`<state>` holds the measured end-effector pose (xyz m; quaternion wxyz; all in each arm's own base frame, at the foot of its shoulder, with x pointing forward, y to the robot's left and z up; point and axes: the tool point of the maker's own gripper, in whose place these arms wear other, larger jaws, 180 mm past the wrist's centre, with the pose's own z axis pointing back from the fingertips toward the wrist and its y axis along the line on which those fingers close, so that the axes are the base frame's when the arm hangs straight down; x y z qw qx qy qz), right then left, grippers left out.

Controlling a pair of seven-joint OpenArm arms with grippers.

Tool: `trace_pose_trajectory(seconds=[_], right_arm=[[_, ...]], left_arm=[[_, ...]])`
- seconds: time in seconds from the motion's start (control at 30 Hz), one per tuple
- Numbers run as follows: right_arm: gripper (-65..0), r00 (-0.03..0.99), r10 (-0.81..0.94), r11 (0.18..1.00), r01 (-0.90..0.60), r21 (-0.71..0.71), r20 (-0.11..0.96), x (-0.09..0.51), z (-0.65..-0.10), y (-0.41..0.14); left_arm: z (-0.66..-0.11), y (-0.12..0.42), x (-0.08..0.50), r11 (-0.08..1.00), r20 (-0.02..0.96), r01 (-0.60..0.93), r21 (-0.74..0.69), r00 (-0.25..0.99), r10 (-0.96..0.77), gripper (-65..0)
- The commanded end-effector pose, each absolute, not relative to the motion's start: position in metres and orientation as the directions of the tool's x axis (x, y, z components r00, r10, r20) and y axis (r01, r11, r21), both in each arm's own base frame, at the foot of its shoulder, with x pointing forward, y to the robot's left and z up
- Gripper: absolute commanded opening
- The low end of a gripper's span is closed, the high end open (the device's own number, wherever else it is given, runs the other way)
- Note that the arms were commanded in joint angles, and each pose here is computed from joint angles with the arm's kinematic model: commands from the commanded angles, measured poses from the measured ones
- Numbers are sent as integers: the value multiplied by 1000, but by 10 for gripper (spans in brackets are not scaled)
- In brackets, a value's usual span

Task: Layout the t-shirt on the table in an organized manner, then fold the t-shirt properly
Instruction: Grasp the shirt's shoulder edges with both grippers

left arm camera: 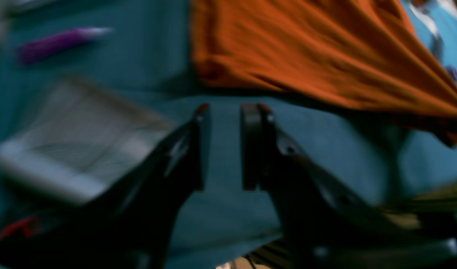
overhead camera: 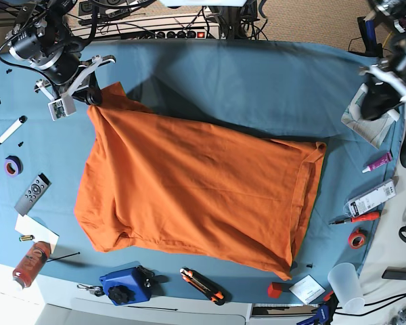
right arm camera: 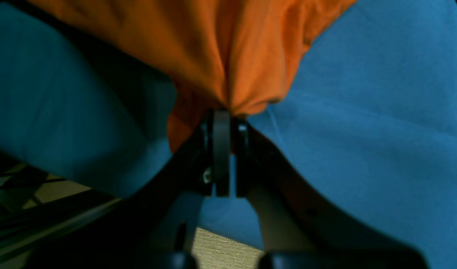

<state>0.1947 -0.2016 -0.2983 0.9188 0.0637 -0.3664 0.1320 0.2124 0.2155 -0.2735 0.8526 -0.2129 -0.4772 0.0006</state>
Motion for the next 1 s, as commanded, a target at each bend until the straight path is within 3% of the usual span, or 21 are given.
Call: trace_pose_trajectory(seconds=[0.0,0.23,0.4,0.57,0.83,0.97], right_arm=[[-650,668,206,953,-302,8,716,198,-289,-200],[-650,670,207,953,-303,8,713,198,-290,-200],[-650,672,208,953,-303,8,710,198,-290,-201],[-650,673,208,953,-303,8,710,197,-290,-201],[-650,686,227,952,-307,-7,692,195,-292,-204],[-650,690,241,952,-306,-26,682,195,-292,-208]], left_arm=[[-264,207,221,906,843,245,-344,507,182,-466],[-291,154,248,911,846,339,-236,533,21,-401],[-304,149,270,951,838,299,-77,537,-101,-400],[-327,134,289,939,805,343,-34,567,-177,-400],[-374,187,314,995,715,101,12,695,-79,-400],[-373,203,314,995,706,75,65,701,-99,-400]])
